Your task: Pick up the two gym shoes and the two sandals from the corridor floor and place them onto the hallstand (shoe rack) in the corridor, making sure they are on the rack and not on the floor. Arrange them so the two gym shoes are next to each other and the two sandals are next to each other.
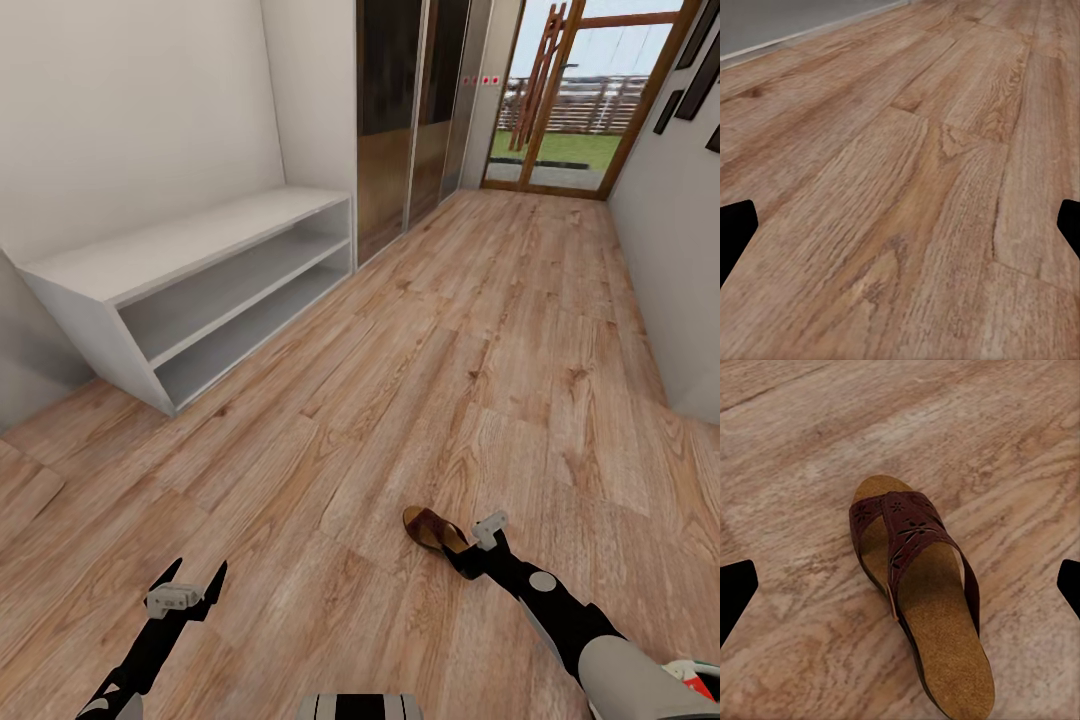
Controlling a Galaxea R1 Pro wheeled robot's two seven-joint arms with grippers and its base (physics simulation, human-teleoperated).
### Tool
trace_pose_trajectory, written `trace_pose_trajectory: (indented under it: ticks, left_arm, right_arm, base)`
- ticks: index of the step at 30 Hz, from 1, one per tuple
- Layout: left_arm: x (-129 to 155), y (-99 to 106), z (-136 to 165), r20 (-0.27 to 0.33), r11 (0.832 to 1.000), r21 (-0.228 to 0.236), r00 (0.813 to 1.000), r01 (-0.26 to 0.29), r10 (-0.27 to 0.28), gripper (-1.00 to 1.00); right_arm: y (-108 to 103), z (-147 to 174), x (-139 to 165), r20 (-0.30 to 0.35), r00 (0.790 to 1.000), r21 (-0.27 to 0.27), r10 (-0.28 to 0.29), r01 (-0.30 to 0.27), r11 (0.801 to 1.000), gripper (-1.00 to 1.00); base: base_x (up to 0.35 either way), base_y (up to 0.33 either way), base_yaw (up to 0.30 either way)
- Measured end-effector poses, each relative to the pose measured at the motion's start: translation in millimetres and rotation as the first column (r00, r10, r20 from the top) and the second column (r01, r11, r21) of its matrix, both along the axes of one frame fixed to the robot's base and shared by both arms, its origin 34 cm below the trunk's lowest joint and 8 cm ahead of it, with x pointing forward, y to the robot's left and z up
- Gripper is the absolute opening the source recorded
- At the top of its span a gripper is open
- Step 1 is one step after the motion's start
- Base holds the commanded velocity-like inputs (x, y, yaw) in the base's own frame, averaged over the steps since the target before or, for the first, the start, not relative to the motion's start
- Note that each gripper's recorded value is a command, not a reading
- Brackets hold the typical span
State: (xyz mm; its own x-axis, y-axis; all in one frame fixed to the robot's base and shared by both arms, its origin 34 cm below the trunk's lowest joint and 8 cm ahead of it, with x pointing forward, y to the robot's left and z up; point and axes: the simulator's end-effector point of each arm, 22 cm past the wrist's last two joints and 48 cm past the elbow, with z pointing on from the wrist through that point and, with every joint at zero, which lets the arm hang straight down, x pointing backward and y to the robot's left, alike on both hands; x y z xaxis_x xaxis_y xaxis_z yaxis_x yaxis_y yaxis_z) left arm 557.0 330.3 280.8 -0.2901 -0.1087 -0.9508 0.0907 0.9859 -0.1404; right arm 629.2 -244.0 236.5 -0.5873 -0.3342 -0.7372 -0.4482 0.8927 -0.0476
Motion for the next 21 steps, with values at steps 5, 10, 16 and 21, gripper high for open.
trace_pose_trajectory:
  ticks: [5, 10, 16, 21]
  left_arm:
    - [0.0, -0.1, 0.0, 0.000, 1.000, 0.000, 1.000, 0.000, 0.000, 1.00]
    - [0.0, -1.3, -0.2, 0.000, 1.000, -0.001, 1.000, 0.000, 0.000, 1.00]
    - [0.0, -4.1, -0.6, 0.000, 1.000, -0.005, 1.000, 0.001, -0.001, 1.00]
    - [0.0, -5.7, -0.7, 0.000, 1.000, -0.007, 1.000, 0.004, -0.004, 1.00]
  right_arm:
    - [0.0, -0.1, -0.1, 0.000, 1.000, 0.000, 0.000, 0.000, 1.000, 1.00]
    - [0.0, -0.2, -0.2, -0.001, 1.000, 0.000, 0.000, 0.000, 1.000, 1.00]
    - [0.0, -0.2, -0.2, 0.000, 1.000, 0.000, 0.000, 0.000, 1.000, 1.00]
    - [-0.4, 0.0, 0.0, 0.000, 1.000, 0.000, 0.000, 0.000, 1.000, 1.00]
  base:
    - [0.000, -0.002, 0.000]
    - [0.000, -0.062, 0.000]
    - [0.000, -0.167, 0.000]
    - [0.000, -0.111, 0.000]
